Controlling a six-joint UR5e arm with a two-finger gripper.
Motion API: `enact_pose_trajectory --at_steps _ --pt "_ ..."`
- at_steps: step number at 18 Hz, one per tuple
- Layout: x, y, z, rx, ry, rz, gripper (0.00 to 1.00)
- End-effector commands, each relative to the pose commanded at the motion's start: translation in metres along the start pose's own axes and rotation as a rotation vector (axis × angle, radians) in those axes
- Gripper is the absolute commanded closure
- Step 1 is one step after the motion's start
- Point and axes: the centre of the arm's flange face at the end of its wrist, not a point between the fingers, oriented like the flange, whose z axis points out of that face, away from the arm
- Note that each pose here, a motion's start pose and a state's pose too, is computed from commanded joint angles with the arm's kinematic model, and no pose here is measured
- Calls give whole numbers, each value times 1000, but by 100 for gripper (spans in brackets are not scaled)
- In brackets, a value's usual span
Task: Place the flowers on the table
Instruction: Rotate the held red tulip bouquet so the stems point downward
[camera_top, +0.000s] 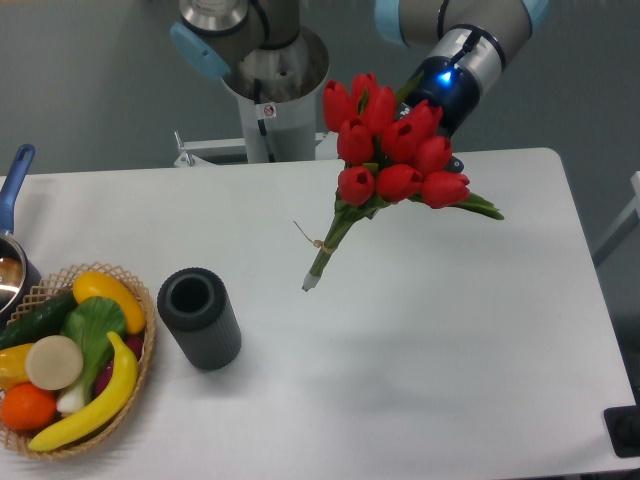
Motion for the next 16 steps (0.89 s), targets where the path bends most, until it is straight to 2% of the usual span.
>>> enact_pose_trajectory --at_steps 10,14,16 --pt "9 -4 -8 -8 -21 -4 59" --pt "19 -9 -9 -156 -111 18 59" --pt "25 -13 -9 -185 -132 24 59"
